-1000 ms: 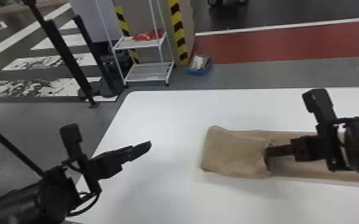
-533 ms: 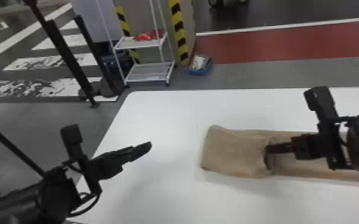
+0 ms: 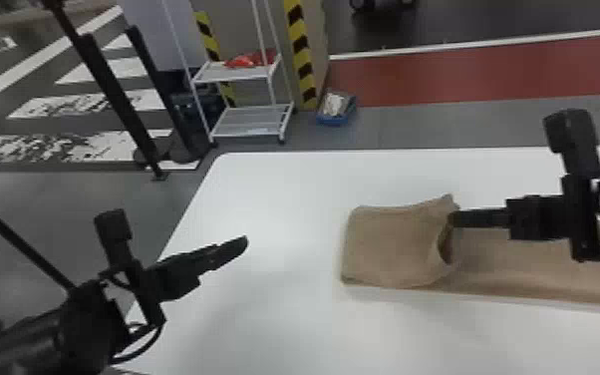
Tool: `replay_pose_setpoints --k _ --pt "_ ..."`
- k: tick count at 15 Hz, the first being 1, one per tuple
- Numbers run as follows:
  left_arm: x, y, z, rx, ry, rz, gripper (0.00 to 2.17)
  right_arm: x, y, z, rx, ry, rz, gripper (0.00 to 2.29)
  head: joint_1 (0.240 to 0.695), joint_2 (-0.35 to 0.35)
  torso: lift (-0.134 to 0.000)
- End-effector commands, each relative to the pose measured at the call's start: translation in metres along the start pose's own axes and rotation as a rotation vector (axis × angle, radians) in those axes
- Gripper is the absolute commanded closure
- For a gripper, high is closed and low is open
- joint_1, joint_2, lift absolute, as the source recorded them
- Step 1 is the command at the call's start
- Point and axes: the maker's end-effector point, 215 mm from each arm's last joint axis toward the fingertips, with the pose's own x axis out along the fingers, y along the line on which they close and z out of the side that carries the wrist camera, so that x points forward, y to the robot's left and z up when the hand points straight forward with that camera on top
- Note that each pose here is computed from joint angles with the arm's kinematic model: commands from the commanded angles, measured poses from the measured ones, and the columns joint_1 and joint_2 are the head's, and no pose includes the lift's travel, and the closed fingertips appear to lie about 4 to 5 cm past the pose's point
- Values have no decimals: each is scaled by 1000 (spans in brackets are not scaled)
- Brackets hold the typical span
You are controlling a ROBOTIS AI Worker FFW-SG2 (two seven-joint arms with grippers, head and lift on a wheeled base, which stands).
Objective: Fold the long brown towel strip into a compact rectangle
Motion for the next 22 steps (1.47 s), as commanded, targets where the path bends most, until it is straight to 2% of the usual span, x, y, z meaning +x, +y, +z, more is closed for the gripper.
replay_pose_setpoints --k 1,3,4,7,8,12,14,17,22 --pt "0 1 1 -1 -1 0 36 -8 -13 -4 44 -10 -11 1001 695 295 -120" --pt "2 -3 -1 1 4 -7 39 -12 -39 -2 83 -22 -43 1001 695 286 -120" --pt "3 -3 -1 0 4 -8 39 -11 -48 2 75 -33 -59 1001 695 275 -120" --pt "2 -3 -3 1 6 -5 43 -17 -73 8 112 -59 -85 1001 695 235 -120" --pt "2 -2 -3 -1 7 -5 43 -18 -75 8 117 -60 -88 998 695 226 -120" --pt "3 -2 -3 0 8 -4 43 -14 -71 -22 154 -31 -69 998 695 212 -120" --pt "3 -1 -3 0 9 -3 46 -24 -60 -19 188 -34 -45 1001 695 216 -120" --pt "3 -3 -2 0 8 -15 46 -39 -42 -9 185 -64 -13 1001 695 226 -120" --pt "2 -4 -1 -2 5 -25 46 -53 -64 -5 224 -97 -45 1001 695 217 -120"
